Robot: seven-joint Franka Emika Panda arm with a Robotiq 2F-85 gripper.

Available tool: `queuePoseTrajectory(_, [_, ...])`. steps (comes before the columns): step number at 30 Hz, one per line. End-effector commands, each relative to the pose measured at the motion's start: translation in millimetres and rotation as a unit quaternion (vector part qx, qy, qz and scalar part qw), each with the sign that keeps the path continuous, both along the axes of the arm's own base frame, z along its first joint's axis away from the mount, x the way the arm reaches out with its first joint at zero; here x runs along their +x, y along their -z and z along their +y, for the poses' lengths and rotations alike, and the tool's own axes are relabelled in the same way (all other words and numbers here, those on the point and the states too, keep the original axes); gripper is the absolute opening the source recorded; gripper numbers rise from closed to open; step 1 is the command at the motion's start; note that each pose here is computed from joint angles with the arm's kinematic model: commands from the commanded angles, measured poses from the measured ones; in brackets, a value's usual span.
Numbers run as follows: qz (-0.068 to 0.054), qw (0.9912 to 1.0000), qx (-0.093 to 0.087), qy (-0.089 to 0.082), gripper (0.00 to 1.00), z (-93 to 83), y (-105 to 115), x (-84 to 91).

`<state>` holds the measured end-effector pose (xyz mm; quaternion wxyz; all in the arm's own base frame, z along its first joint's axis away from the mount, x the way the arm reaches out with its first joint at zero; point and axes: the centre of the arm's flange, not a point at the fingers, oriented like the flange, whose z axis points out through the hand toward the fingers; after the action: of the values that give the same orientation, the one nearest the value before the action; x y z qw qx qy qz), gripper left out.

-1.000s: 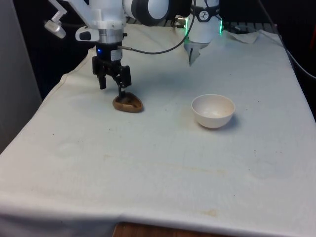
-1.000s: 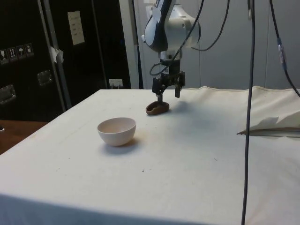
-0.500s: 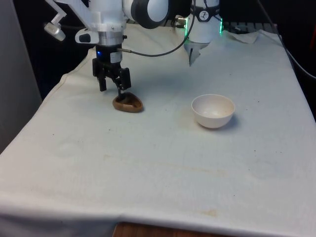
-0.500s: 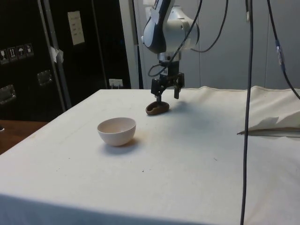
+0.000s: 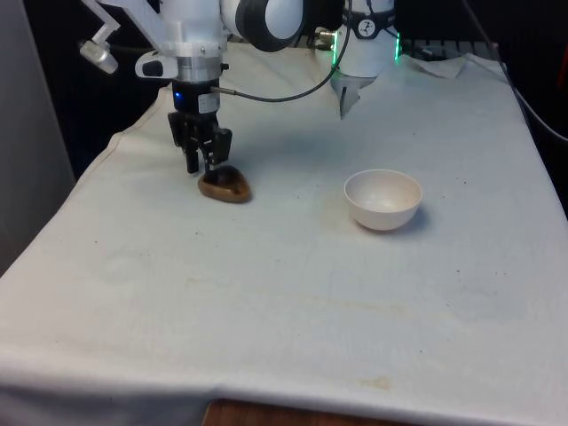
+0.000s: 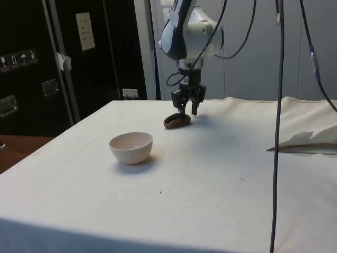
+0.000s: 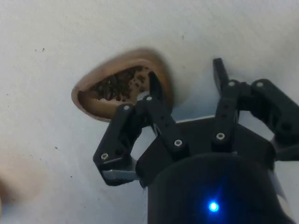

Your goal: Pour the coffee beans from the cup into the bowl.

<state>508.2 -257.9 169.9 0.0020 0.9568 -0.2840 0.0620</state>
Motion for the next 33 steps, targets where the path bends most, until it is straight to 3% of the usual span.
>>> queuePoseTrajectory(1, [-0.002, 1.00000, 0.000, 0.002, 0.50, 0.7, -0.3, 0.4])
queuePoseTrajectory(4, [-0.002, 1.00000, 0.000, 0.002, 0.25, 0.7, -0.3, 0.4])
queuePoseTrajectory(10, [-0.002, 1.00000, 0.001, 0.002, 0.00, 0.4, -0.6, 0.1])
queuePoseTrajectory(33, [-0.004, 0.99999, 0.001, -0.001, 0.00, -0.2, -10.9, 0.9])
